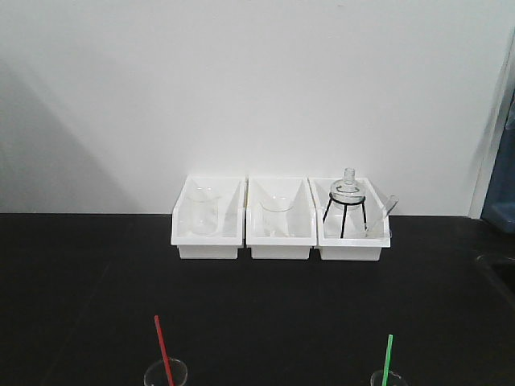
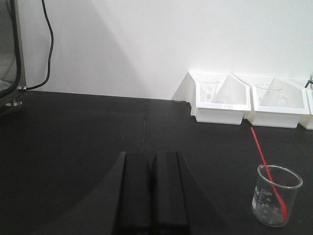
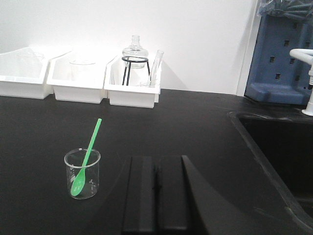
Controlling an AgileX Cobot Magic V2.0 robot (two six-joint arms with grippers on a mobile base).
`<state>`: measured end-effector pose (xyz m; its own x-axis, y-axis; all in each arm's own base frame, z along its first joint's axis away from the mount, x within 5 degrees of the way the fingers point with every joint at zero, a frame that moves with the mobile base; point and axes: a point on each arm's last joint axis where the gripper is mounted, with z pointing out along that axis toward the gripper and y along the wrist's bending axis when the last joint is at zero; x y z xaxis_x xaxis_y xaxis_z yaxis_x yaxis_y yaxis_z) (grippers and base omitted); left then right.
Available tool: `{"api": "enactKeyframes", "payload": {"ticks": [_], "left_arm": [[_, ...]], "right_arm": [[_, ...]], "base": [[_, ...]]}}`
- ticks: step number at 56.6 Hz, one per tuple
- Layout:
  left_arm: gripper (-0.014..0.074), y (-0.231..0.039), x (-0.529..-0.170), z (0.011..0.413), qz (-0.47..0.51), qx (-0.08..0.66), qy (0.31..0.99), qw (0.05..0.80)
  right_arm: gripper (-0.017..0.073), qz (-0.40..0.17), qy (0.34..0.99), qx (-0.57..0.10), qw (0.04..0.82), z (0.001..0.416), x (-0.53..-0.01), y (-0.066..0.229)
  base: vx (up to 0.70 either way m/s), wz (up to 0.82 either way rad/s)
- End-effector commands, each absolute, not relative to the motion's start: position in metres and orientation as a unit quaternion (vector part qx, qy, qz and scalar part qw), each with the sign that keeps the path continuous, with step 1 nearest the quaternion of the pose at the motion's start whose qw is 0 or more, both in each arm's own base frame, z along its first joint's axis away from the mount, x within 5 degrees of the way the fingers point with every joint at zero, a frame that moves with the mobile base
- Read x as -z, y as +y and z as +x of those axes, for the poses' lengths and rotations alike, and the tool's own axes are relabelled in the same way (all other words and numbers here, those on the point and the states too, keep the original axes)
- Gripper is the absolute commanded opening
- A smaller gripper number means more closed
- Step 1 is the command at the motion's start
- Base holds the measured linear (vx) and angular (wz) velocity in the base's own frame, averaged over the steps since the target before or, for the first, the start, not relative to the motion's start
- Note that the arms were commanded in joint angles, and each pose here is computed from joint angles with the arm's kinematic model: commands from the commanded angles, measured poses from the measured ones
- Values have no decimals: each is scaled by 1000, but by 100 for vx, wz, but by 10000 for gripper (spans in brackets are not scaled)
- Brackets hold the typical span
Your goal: Sort red and green spoons into left cabinet
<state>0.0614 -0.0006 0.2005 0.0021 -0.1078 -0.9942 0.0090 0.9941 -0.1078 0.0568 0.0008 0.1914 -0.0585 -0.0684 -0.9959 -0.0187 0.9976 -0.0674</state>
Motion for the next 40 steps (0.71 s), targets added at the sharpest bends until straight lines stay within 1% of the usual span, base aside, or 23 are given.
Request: {"api": "enactKeyframes", "payload": {"ticks": [1,40], "left_arm": [[-6,0,-210,62,-40,47,678,733],[-6,0,-210,62,-40,47,678,733]], "right_arm": [[-6,-32,696,25,717,56,-197,1],[-6,-32,696,25,717,56,-197,1]], "base": [[0,0],[0,0]]}}
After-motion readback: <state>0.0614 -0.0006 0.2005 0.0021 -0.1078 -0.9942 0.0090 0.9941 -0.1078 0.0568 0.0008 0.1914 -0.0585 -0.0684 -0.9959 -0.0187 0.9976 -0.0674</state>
